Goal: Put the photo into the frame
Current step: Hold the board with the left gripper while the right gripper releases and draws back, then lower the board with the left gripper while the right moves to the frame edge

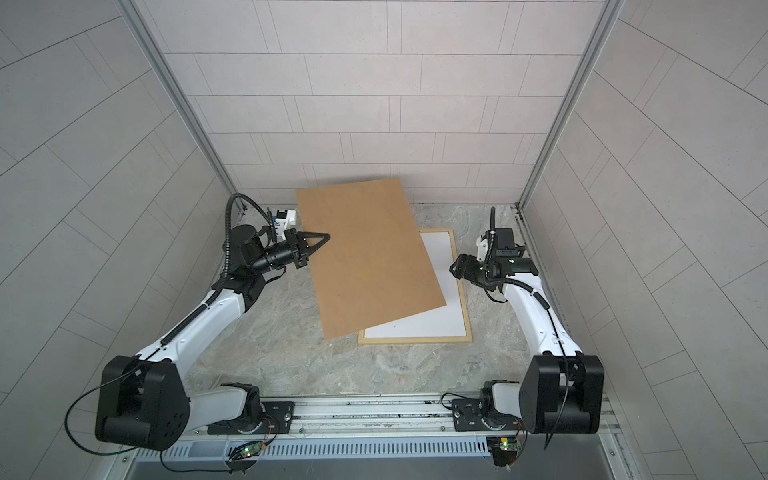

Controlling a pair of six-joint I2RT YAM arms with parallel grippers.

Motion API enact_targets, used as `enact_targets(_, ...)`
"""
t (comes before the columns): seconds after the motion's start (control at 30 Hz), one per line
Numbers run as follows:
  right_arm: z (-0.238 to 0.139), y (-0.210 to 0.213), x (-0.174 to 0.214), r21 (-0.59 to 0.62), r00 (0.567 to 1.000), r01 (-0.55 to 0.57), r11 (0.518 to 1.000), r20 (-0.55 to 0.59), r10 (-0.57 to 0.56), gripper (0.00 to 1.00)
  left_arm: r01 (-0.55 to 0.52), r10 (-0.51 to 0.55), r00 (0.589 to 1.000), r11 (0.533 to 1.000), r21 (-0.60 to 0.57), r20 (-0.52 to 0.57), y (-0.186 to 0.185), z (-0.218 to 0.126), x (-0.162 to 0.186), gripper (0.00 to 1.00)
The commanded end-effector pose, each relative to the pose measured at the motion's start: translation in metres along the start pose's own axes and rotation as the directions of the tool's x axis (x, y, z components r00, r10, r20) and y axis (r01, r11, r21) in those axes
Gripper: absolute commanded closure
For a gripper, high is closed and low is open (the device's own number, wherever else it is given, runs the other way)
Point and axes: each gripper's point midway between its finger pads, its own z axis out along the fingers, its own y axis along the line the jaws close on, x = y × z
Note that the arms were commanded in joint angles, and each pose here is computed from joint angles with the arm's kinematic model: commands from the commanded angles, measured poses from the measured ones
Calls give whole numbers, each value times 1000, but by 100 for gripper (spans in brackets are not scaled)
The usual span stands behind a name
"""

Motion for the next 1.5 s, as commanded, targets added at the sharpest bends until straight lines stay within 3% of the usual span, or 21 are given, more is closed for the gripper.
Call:
enact_targets(0.0,23,-21,-3,98,998,70,993,-12,-70,22,-144,144,989,989,-7,-32,-23,-3,0,100)
enact_targets(0.2,63,-27,7,95,983,64,993,-180,-46,24,-161,160,987,986,-37,-36,-21,-11,6,100)
enact_targets(0.37,74,-30,1,123,986,63,990,-158,-43,26,-118,116,993,992,-49,-33,-12,-17,6,100)
enact_targets(0.93,119,-19,8,52,963,61,997,-266,-45,31,-66,63,997,996,-52,-50,-2,-19,6,100)
enact_targets(1.33,138,18,37,28,922,222,975,-332,-201,37,-49,40,996,992,-112,-80,11,-28,21,100)
enact_targets(1.47,136,16,39,50,921,231,972,-335,-201,37,-33,22,995,993,-115,-102,18,-27,29,100)
